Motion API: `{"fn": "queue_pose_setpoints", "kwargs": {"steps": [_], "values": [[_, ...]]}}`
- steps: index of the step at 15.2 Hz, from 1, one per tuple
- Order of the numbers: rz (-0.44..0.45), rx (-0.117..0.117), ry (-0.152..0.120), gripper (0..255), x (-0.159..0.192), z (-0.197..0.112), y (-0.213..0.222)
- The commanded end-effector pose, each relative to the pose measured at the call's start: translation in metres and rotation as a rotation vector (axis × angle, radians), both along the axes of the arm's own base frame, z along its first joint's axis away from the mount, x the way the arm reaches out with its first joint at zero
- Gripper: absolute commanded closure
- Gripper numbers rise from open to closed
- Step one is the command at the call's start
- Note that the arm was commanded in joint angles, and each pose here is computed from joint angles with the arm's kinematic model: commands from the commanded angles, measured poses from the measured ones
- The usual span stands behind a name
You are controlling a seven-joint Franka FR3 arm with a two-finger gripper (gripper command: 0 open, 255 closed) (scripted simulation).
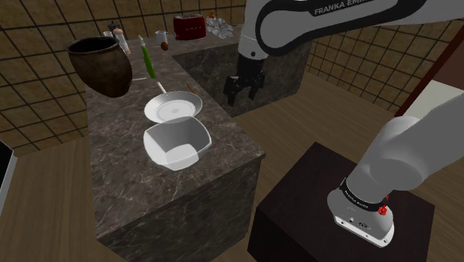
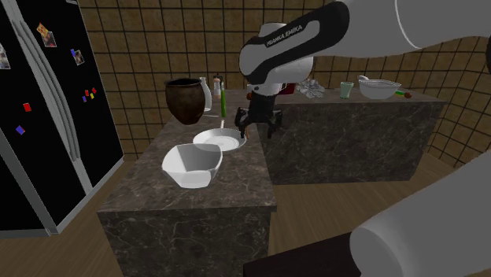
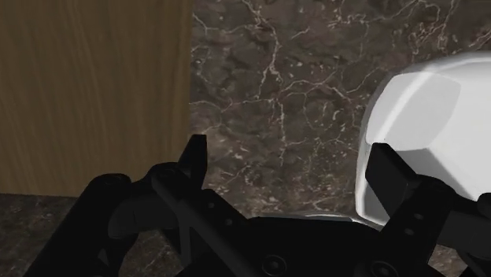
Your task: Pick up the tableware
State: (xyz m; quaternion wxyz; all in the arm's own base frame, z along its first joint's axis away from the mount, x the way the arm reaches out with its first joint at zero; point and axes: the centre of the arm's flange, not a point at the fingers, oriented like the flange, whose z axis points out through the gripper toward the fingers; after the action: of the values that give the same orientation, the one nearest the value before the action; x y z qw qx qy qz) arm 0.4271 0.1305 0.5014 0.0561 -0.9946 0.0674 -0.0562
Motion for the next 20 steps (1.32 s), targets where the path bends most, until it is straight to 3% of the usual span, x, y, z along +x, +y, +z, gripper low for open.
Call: {"fn": "queue_pose_setpoints", "kwargs": {"steps": [1,10,20], "values": [[-0.016,0.025,0.001,0,0.015,-0.013,0.017],[-0.08,0.13,0.007,0,0.079,-0.064,0.09],[-0.081,0.131,0.007,0,0.079,-0.105,0.091]]}}
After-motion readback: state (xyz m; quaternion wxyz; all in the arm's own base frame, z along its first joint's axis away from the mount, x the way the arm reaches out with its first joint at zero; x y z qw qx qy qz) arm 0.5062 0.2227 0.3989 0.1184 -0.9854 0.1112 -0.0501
